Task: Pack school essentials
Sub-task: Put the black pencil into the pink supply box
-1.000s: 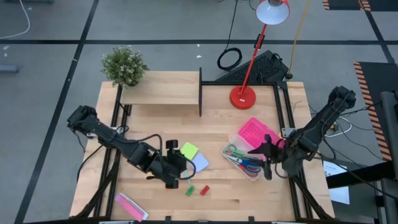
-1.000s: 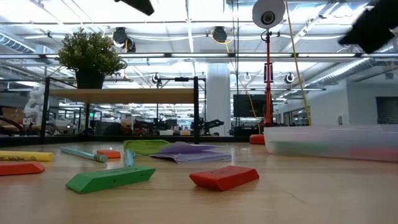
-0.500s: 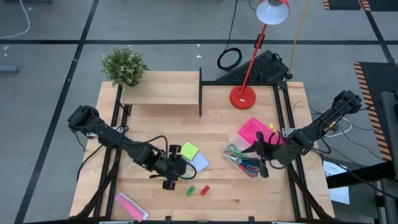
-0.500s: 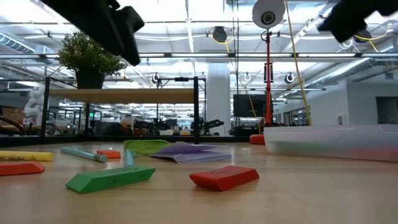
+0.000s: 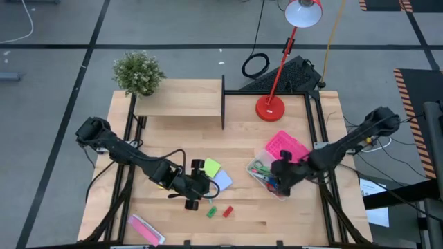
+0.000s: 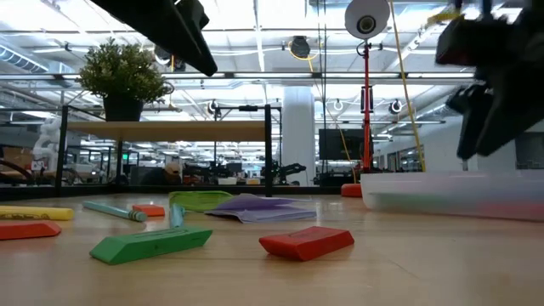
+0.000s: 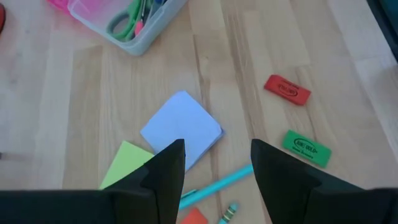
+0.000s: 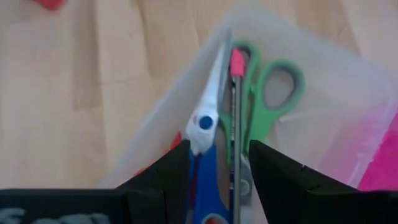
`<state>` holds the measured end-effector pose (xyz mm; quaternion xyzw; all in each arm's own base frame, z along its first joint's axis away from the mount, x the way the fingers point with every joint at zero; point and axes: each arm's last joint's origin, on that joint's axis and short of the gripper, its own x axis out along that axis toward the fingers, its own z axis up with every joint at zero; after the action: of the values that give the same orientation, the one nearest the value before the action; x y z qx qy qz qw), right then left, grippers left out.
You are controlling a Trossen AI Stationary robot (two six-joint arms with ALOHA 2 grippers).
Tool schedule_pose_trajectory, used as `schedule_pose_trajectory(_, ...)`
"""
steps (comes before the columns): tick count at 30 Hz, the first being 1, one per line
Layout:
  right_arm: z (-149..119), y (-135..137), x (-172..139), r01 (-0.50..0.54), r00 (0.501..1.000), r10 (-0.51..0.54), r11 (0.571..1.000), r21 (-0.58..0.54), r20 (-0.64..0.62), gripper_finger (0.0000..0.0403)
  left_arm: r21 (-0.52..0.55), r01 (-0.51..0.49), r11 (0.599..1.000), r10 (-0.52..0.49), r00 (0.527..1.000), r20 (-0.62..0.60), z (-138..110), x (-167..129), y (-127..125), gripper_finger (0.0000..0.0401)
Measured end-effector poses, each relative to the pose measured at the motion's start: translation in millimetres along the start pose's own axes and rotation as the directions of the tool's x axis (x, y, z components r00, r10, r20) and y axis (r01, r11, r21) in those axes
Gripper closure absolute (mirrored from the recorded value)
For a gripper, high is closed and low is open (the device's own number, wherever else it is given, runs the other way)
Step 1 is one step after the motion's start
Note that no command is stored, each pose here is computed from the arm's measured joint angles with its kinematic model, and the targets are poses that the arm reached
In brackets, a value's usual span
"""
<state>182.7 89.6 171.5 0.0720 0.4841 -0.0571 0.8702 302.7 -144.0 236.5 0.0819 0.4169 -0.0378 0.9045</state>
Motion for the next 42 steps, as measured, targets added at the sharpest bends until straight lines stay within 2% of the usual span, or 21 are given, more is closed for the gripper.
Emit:
schedule_pose_trajectory(8,5.7,-14.9,11.5,-0.062,0.99,0.068,0.996,0.057,-0.124,0.0252,0.004,0.0,1.0,0.0,1.0,0.001,0.0,0.0,-0.1,0.0215)
schedule_pose_trajectory(16,4.0,-18.4,13.4,-0.02,0.989,0.028,0.998,0.055,-0.146,0.0277,0.044,-0.018,0.999,0.017,1.0,0.005,0.2,-0.1,0.5,0.0215)
schedule_pose_trajectory(24,0.1,-17.7,25.2,0.013,0.98,-0.01,1.0,0.014,-0.199,0.0289,0.04,-0.024,0.999,0.023,1.0,0.013,1.7,0.8,3.7,0.0215)
schedule_pose_trajectory(28,-0.1,-17.6,25.9,0.015,0.979,-0.012,1.0,0.015,-0.202,0.0313,0.04,-0.023,0.999,0.022,1.0,0.019,2.2,0.6,3.5,0.0215)
schedule_pose_trajectory(35,-0.1,-17.5,25.2,0.006,0.979,-0.002,1.0,0.019,-0.204,0.0389,0.04,-0.022,0.999,0.021,1.0,0.023,2.7,0.4,3.5,0.0215)
schedule_pose_trajectory(42,2.9,-19.6,11.5,-0.005,0.988,0.02,0.995,0.097,-0.151,0.0378,0.04,-0.022,0.999,0.021,1.0,0.023,2.6,0.5,3.5,0.0215)
